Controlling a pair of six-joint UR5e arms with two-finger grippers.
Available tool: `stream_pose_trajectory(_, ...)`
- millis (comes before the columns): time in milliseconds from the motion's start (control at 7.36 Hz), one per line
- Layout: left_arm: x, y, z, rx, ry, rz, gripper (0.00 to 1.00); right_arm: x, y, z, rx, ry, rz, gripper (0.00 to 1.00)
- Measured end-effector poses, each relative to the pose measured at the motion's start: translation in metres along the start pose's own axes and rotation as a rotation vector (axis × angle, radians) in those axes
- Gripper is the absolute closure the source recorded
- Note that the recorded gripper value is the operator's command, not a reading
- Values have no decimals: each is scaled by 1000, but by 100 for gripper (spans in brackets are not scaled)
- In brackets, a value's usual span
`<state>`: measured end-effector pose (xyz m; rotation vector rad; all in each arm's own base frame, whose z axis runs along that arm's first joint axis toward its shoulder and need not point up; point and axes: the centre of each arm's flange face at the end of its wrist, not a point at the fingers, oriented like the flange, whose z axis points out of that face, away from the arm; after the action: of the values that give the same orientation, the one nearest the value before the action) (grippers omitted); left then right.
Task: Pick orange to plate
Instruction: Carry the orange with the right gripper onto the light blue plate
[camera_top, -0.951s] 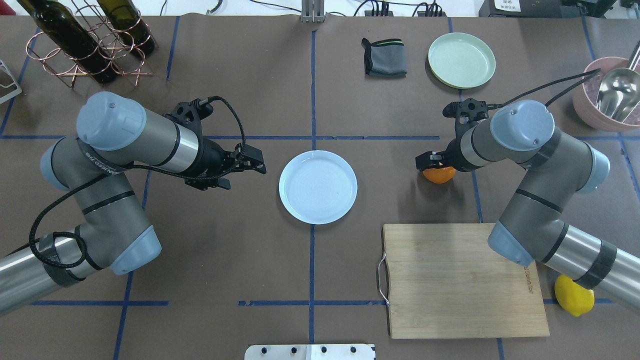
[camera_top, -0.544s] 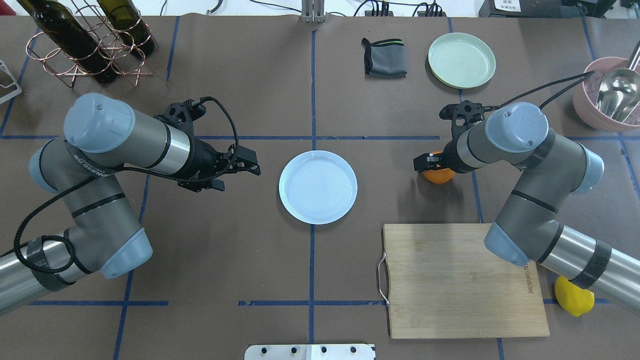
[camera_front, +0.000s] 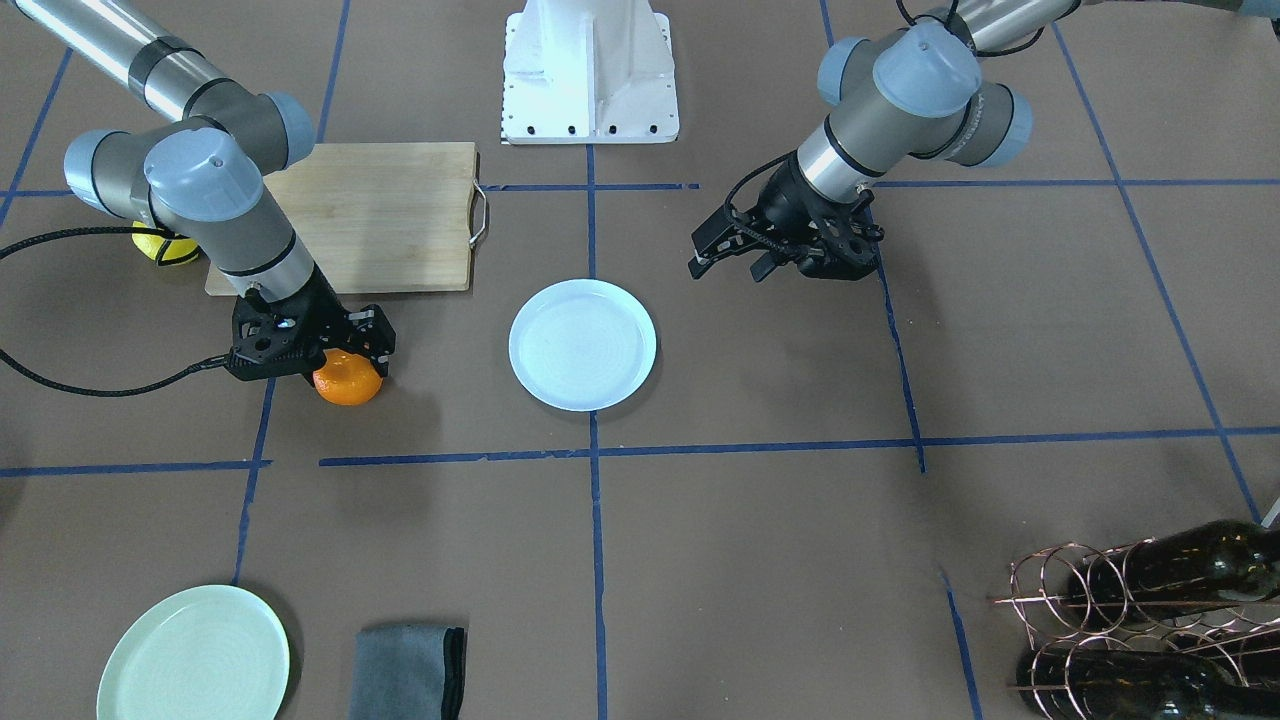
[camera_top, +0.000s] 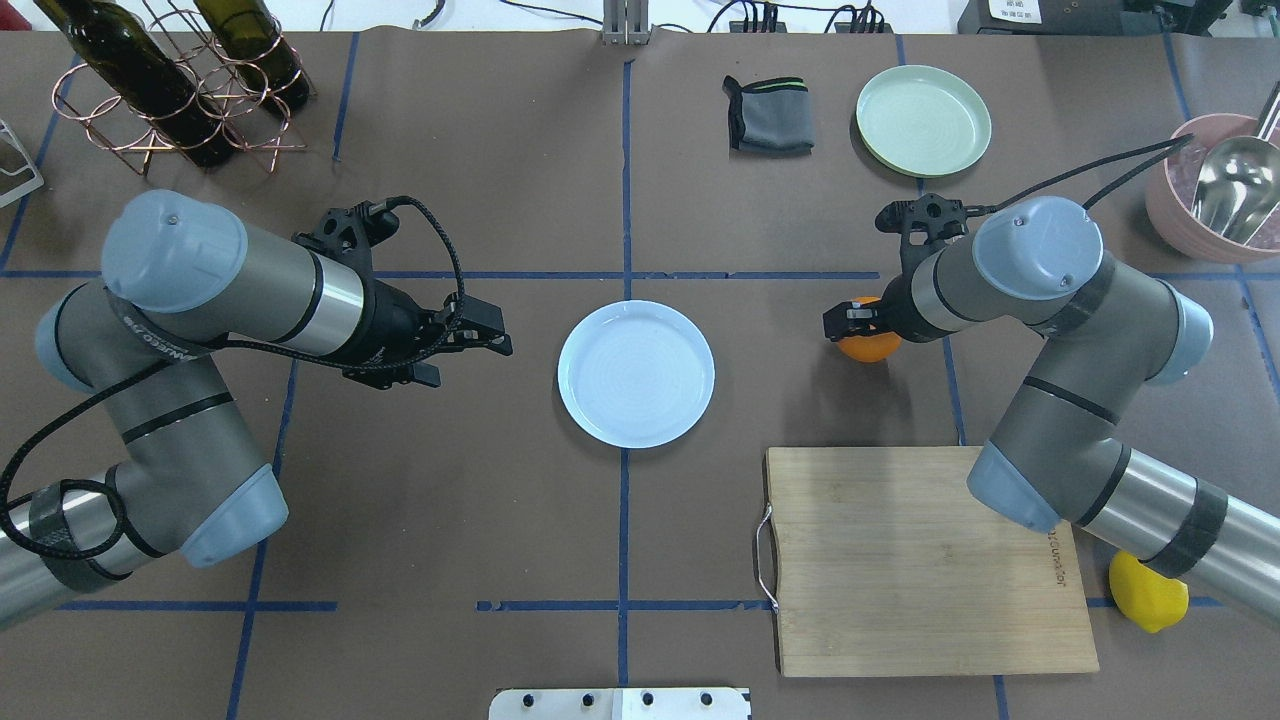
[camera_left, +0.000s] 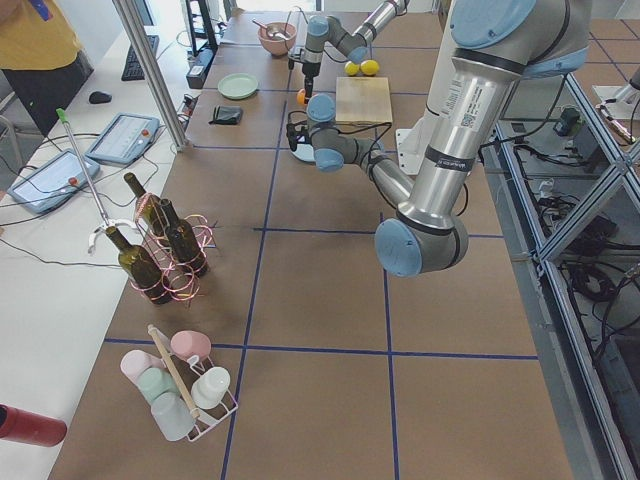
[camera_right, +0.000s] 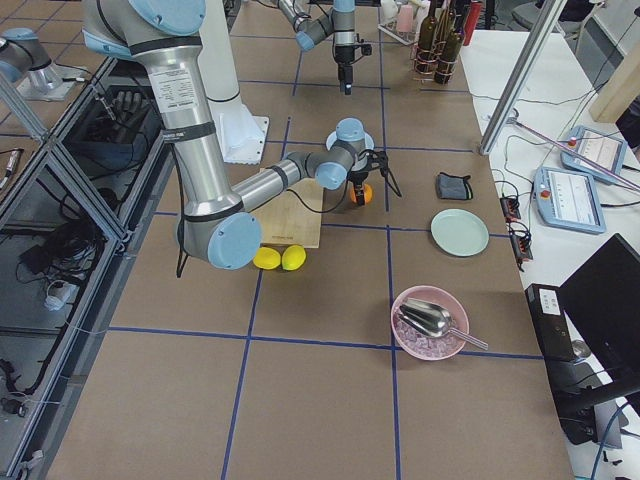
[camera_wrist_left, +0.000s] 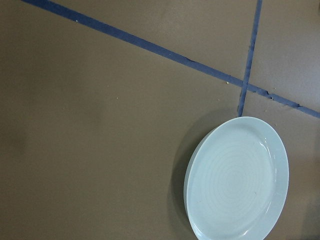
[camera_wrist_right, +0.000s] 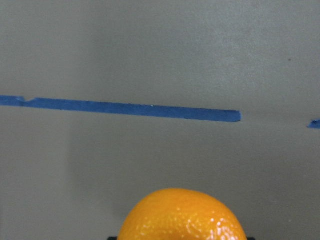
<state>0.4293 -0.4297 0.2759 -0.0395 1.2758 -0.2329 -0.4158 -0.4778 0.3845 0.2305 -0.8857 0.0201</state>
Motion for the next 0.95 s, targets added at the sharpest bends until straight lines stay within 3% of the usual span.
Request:
stream_pose_trajectory(272, -21, 8, -25, 4, 2, 5, 1, -74, -2, -24, 17, -62, 80, 91)
stream_pose_trajectory(544, -39, 10, -51, 14, 4, 1, 1, -172, 35, -17, 49, -116, 164, 87)
stream_pose_trajectory(951, -46, 9, -59, 22, 2, -6, 1, -229, 52, 6, 91, -110, 185, 85)
